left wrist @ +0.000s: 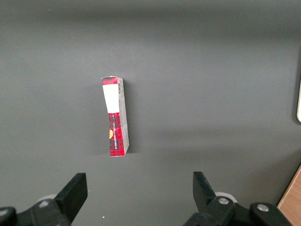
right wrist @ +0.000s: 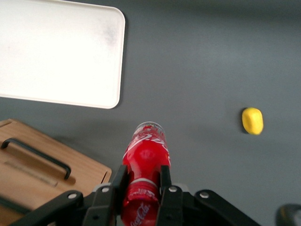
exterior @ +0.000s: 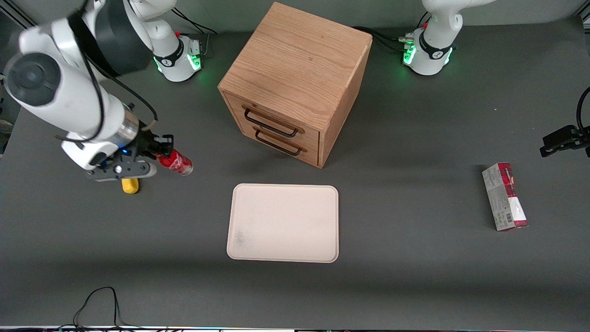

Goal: Place coke bottle on tray
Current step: 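Lift the bottle and carry it over the white tray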

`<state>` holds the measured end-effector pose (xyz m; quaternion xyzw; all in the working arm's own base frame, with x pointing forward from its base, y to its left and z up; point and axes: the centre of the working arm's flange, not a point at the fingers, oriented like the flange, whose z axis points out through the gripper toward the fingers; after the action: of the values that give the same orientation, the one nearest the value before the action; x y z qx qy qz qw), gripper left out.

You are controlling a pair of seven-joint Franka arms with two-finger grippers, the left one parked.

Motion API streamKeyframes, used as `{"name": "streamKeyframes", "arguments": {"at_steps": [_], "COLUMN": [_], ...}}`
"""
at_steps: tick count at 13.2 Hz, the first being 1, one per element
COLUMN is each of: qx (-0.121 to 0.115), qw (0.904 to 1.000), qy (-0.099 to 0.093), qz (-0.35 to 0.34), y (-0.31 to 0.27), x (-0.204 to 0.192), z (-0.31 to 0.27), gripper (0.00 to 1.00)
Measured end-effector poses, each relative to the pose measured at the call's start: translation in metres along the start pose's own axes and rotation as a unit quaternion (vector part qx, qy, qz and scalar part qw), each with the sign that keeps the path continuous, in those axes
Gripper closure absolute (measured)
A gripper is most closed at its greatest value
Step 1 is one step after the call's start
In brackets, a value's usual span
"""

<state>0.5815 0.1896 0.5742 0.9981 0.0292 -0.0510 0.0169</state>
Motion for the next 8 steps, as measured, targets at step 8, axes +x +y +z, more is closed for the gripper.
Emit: {"name": "streamKeyframes", "arguments": {"at_steps": [8], "qx": [0.004], "qw": [0.9998], "qy": [0.022], "qz": [-0.002], "y": [-0.007], "x": [0.016], "z": [-0.024], "gripper": [0.68]}}
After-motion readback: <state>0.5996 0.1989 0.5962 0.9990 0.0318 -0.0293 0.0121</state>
